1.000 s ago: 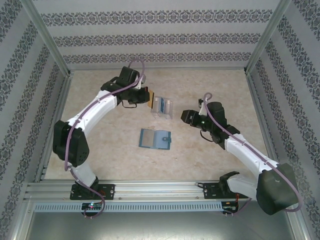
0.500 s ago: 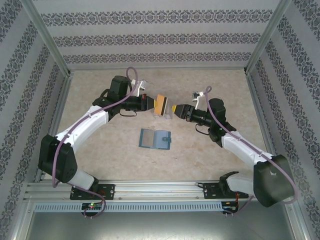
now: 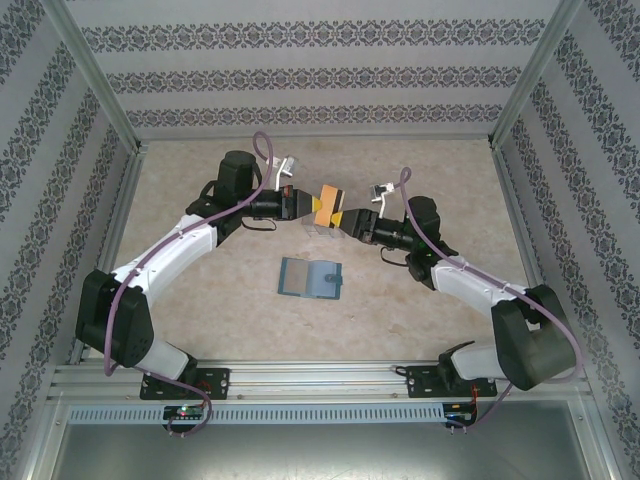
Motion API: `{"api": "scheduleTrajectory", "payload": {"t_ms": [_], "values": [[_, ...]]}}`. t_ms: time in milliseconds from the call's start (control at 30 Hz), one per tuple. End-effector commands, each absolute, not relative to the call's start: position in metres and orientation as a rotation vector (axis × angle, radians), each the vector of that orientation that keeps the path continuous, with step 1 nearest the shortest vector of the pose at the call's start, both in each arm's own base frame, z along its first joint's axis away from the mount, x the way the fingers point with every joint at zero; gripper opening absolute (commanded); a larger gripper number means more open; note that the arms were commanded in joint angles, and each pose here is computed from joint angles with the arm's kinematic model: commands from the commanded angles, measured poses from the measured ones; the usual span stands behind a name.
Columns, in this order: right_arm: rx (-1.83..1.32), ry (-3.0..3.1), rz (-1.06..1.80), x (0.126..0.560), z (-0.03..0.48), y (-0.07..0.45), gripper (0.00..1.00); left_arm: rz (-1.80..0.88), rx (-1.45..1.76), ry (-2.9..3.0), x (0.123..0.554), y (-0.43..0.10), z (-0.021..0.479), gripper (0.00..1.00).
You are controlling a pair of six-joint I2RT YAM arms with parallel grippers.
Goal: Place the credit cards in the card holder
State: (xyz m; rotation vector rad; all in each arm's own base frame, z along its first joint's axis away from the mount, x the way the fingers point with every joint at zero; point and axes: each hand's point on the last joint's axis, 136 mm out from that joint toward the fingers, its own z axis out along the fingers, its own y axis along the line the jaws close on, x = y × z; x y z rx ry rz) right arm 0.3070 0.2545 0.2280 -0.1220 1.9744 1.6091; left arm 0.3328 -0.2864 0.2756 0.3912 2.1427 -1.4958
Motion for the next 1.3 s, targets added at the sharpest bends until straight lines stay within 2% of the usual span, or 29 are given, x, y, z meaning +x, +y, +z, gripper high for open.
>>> {"api": "scheduleTrajectory", "payload": {"t_ms": [0, 133, 300, 367, 400, 500, 600, 667, 800, 900, 1033, 1267], "values": [[-0.219, 1.853, 1.66, 0.304, 0.261, 0.262, 0.5, -1.524, 0.472, 2.098, 0.321, -0.292, 0.285, 0.0], [-0.273, 1.805, 1.671, 0.299, 0.271, 0.266, 0.39, -1.518, 0.471, 2.132, 0.322, -0.292, 0.278, 0.0], [-0.319, 1.784, 1.67, 0.294, 0.275, 0.269, 0.1, -1.508, 0.454, 2.15, 0.325, -0.292, 0.273, 0.0], [-0.311, 1.793, 1.646, 0.296, 0.27, 0.268, 0.02, -1.504, 0.45, 2.154, 0.325, -0.291, 0.273, 0.05], [-0.319, 1.801, 1.628, 0.296, 0.266, 0.268, 0.0, -1.488, 0.434, 2.158, 0.327, -0.289, 0.273, 0.15], [-0.372, 1.855, 1.519, 0.296, 0.242, 0.268, 0.0, -1.415, 0.295, 2.192, 0.339, -0.274, 0.266, 0.54], [-0.441, 1.897, 1.361, 0.292, 0.217, 0.269, 0.0, -1.37, 0.112, 2.21, 0.348, -0.247, 0.258, 0.77], [-0.501, 1.919, 1.187, 0.291, 0.201, 0.269, 0.0, -1.276, 0.008, 2.234, 0.353, -0.227, 0.249, 0.87], [-0.681, 1.796, 0.785, 0.283, 0.189, 0.274, 0.0, -1.192, -0.106, 2.329, 0.353, -0.21, 0.24, 0.98], [-0.79, 1.73, 0.462, 0.287, 0.186, 0.275, 0.0, -1.152, -0.193, 2.413, 0.35, -0.205, 0.227, 1.0], [-0.936, 1.61, 0.218, 0.289, 0.184, 0.282, 0.0, -1.193, -0.292, 2.463, 0.345, -0.206, 0.214, 0.99], [-1.107, 1.486, -0.123, 0.298, 0.175, 0.299, 0.0, -1.328, -0.349, 2.491, 0.336, -0.219, 0.204, 0.81]]}}
